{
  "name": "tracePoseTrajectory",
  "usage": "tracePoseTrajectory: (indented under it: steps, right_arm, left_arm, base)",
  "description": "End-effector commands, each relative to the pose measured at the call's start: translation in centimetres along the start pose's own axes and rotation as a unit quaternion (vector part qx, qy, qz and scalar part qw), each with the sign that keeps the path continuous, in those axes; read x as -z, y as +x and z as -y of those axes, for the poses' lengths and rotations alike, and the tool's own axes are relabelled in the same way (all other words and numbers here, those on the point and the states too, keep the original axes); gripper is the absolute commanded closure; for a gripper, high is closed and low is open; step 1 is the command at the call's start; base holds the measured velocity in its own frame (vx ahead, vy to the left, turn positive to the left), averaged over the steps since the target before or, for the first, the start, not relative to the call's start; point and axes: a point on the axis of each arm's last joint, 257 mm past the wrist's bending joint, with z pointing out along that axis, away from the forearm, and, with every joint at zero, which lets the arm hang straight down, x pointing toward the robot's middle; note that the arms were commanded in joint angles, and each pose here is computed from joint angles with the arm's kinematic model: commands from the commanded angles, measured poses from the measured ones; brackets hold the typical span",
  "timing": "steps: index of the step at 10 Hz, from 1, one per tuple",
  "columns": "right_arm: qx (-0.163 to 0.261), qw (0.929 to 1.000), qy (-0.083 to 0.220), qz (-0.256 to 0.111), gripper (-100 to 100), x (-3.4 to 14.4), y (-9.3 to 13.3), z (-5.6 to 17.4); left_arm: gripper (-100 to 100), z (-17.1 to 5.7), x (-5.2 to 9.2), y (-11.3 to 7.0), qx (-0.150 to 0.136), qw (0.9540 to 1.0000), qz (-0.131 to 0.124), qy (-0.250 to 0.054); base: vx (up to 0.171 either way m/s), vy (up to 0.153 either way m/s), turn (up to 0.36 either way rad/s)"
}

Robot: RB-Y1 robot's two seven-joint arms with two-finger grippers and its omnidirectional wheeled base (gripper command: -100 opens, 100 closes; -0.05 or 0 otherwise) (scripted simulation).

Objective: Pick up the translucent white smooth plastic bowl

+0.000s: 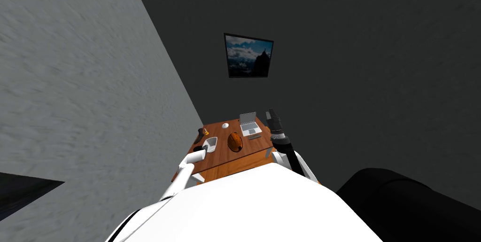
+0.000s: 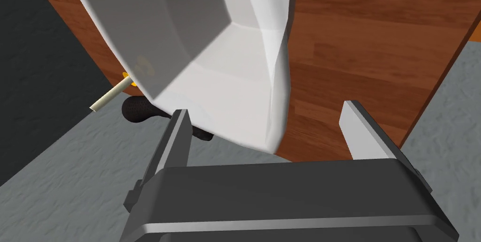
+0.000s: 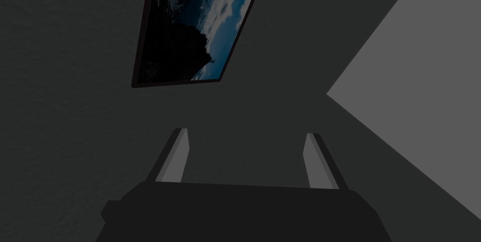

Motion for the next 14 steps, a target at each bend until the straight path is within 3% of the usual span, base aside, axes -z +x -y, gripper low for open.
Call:
tracePoseTrajectory:
  steps: [1, 3, 4, 5, 6, 10, 11, 14]
  right_arm:
    - [0.0, 1.0, 0.0, 0.0, 0, 0.0, 0.0, 0.0]
    - [0.0, 1.0, 0.0, 0.0, 0, 0.0, 0.0, 0.0]
    - [0.0, 1.0, 0.0, 0.0, 0, 0.0, 0.0, 0.0]
    - [0.0, 1.0, 0.0, 0.0, 0, 0.0, 0.0, 0.0]
    - [0.0, 1.0, 0.0, 0.0, 0, 0.0, 0.0, 0.0]
    - [0.0, 1.0, 0.0, 0.0, 0, 0.0, 0.0, 0.0]
    - [0.0, 1.0, 0.0, 0.0, 0, 0.0, 0.0, 0.0]
    - [0.0, 1.0, 0.0, 0.0, 0, 0.0, 0.0, 0.0]
  left_arm:
    - [-100, -0.4, -0.2, -0.2, 0.003, 1.0, 0.001, -0.008]
    - [-100, -1.4, -0.4, -0.9, 0.01, 0.9996, 0.003, -0.027]
    - [-100, -1.0, -0.4, -0.7, 0.008, 0.9998, 0.002, -0.021]
    - [0, -1.1, -0.4, -0.7, 0.008, 0.9997, 0.003, -0.022]
    - [-100, -2.1, -0.7, -0.5, 0.013, 0.9996, 0.005, -0.023]
    - [-100, -3.4, -1.1, -0.2, 0.017, 0.9995, 0.008, -0.025]
    - [100, -3.4, -1.2, -0.2, 0.018, 0.9995, 0.008, -0.024]
    - [100, -3.5, -1.2, -0.2, 0.017, 0.9995, 0.008, -0.025]
  base:
    - [0.025, -0.002, 0.001]
    - [0.019, -0.004, 0.003]
    - [0.012, -0.002, 0.002]
    - [0.0, 0.0, 0.0]
    - [0.038, 0.027, -0.073]
    - [0.043, 0.04, -0.049]
    - [0.0, 0.0, 0.0]
    - [0.001, 0.0, -0.005]
